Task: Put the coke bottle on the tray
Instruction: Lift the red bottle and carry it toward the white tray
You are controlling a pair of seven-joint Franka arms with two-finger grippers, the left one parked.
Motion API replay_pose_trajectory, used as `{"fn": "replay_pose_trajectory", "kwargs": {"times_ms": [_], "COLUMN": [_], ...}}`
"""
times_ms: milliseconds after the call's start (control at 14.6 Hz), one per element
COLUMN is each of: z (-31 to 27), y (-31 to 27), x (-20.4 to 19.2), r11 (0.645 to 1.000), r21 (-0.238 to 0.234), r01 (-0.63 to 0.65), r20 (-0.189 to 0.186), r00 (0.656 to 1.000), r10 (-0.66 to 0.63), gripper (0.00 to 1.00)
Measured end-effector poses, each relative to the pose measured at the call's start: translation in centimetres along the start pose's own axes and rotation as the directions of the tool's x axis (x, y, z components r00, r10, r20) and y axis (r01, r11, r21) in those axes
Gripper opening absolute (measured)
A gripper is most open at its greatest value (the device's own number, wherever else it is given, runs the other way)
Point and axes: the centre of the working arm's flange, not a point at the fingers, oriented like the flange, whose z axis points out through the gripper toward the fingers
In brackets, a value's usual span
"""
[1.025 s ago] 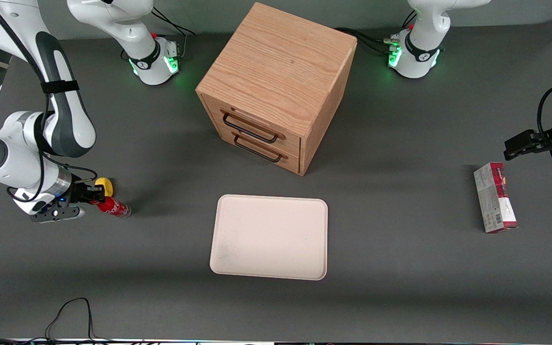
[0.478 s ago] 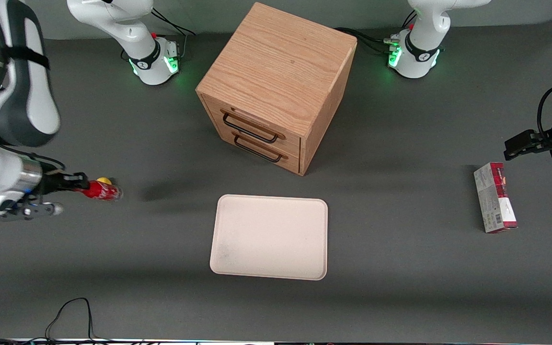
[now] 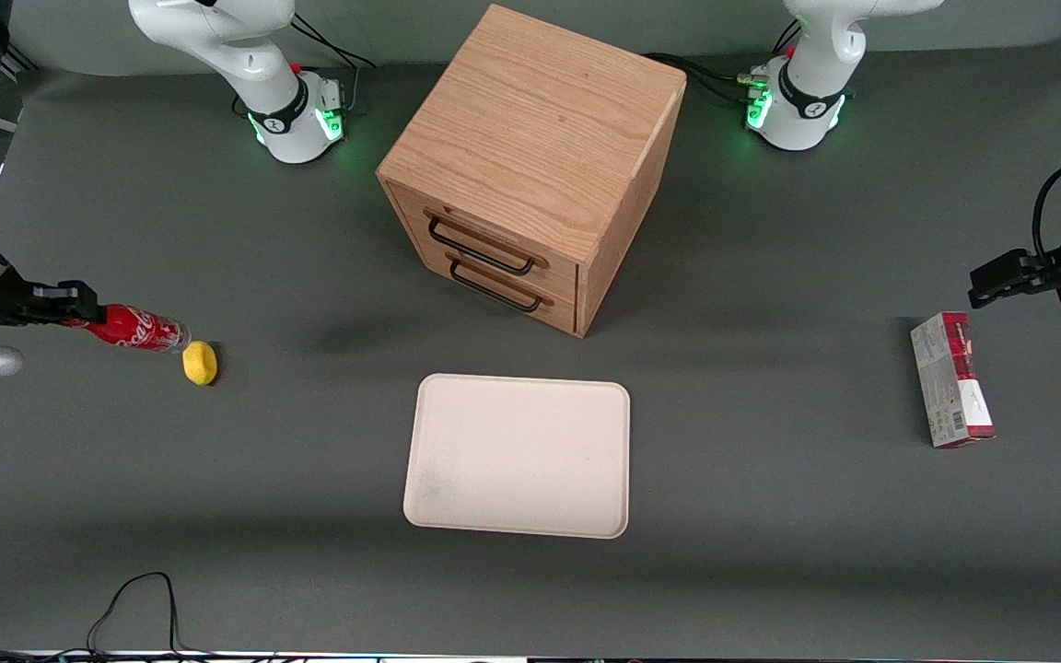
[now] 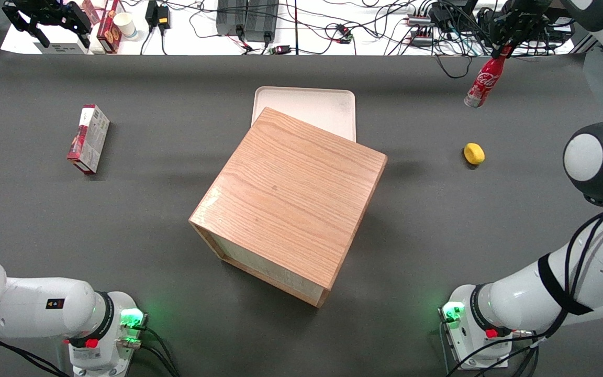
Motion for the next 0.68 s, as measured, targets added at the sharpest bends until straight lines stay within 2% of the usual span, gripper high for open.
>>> {"fn": "replay_pose_trajectory", "kwargs": {"times_ms": [205, 410, 683], "z": [1.6, 5.6, 10.8], "y": [-3.5, -12.2, -21.2], "x": [3.5, 8.6, 13.8], "r11": [0.996, 0.977, 0.924], "r21": [-0.02, -0.01, 0.103], "r01": [-0.092, -0.212, -0.367], "r20": [0.008, 0.004, -0.106], "r00": [0.996, 0.977, 0.92], "r10": [0.092, 0.212, 0.377], "gripper": [0.31, 0.31, 0.31]}}
